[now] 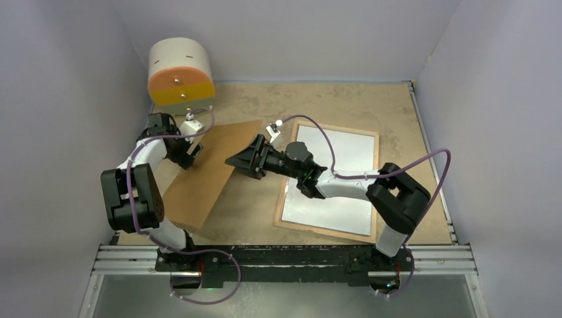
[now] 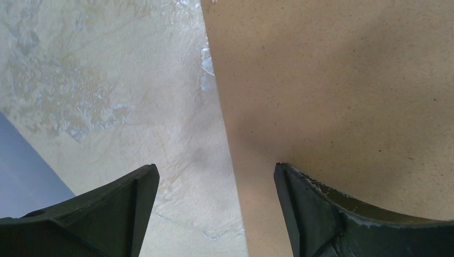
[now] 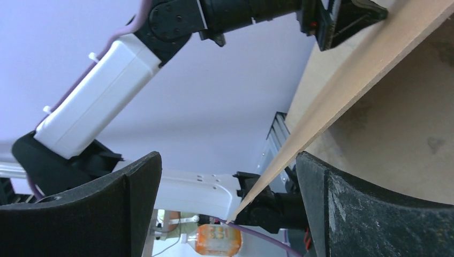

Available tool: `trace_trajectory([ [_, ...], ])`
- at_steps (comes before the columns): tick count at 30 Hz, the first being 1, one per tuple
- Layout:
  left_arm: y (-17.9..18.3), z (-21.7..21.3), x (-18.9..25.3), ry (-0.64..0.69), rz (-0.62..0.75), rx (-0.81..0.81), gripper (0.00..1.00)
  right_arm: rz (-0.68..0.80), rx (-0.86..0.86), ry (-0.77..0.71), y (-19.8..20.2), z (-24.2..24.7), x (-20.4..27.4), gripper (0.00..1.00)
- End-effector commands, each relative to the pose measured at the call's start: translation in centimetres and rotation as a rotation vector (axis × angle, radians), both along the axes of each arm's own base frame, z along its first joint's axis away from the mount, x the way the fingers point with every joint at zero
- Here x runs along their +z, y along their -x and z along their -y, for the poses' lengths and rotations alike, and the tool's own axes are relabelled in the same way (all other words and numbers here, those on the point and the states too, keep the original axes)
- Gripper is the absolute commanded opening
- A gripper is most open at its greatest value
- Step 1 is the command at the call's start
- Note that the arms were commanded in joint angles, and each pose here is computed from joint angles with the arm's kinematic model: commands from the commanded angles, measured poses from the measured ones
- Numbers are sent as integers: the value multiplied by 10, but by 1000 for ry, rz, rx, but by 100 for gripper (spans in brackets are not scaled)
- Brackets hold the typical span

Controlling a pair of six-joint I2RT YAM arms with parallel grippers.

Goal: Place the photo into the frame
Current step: Turn over the photo frame item at the center of the board.

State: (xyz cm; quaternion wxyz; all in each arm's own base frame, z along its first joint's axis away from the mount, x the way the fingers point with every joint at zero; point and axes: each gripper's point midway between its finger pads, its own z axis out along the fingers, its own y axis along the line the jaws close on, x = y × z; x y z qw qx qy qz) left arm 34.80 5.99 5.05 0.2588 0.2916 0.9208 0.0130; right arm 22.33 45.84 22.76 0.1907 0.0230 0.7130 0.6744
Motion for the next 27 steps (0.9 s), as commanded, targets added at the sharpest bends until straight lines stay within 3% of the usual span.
trace_trajectory([
  [1,83,79,-32,331,-343,-108,85,70,-58,-158,-10,-2,40,97],
  [8,83,84,-32,354,-353,-125,82,28,-62,-152,-14,-5,25,97],
  [12,76,82,-22,348,-326,-125,82,4,-49,-132,-16,-8,21,92],
  [17,63,78,-11,327,-273,-101,82,13,-150,60,-22,13,9,81],
  [20,54,79,-2,331,-250,-95,83,16,-218,194,-28,28,-1,65],
  [27,26,86,49,311,-86,-155,99,-67,-227,360,-35,35,-25,9],
])
